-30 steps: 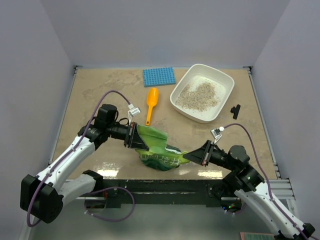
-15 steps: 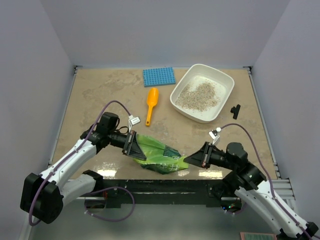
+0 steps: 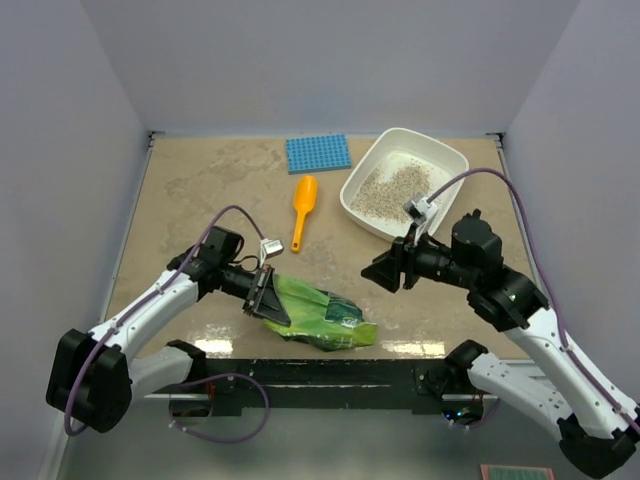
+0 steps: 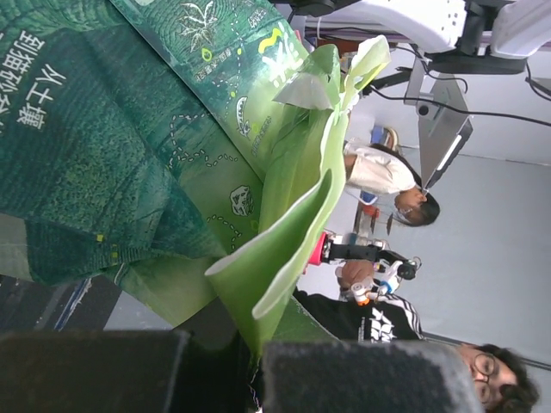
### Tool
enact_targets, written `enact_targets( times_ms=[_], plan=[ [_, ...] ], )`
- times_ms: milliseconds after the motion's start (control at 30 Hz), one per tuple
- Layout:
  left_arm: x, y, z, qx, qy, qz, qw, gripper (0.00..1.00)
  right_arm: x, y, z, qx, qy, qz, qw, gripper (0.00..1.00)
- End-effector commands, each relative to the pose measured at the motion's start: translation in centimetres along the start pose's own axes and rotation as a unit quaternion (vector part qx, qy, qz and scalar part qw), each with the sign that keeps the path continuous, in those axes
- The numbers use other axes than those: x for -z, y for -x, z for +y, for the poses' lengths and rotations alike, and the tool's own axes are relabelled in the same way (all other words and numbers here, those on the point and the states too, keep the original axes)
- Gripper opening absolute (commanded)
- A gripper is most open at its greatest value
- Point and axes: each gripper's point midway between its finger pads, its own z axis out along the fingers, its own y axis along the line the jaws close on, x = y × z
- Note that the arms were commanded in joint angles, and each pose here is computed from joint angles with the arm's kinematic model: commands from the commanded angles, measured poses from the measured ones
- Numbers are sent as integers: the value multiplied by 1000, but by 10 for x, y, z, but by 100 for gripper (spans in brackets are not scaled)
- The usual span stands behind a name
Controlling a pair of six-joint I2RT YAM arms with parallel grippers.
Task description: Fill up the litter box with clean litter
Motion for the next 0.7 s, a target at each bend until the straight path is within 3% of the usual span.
enact_targets(
  times_ms=[0,233,367,667],
  plan=[
    [1,14,9,-6,29,-15,999,0,-3,6,22,130,83,32,988,53],
    [-1,26,11,2,35,-10,999,0,-25,-13,53,197,143,89,966,54],
    [-2,36,10,5,37,-5,999,0,-48,-46,90,237,168,127,948,54],
    [-2,43,11,7,42,-2,999,0,-75,-78,78,296,83,172,936,55]
  ],
)
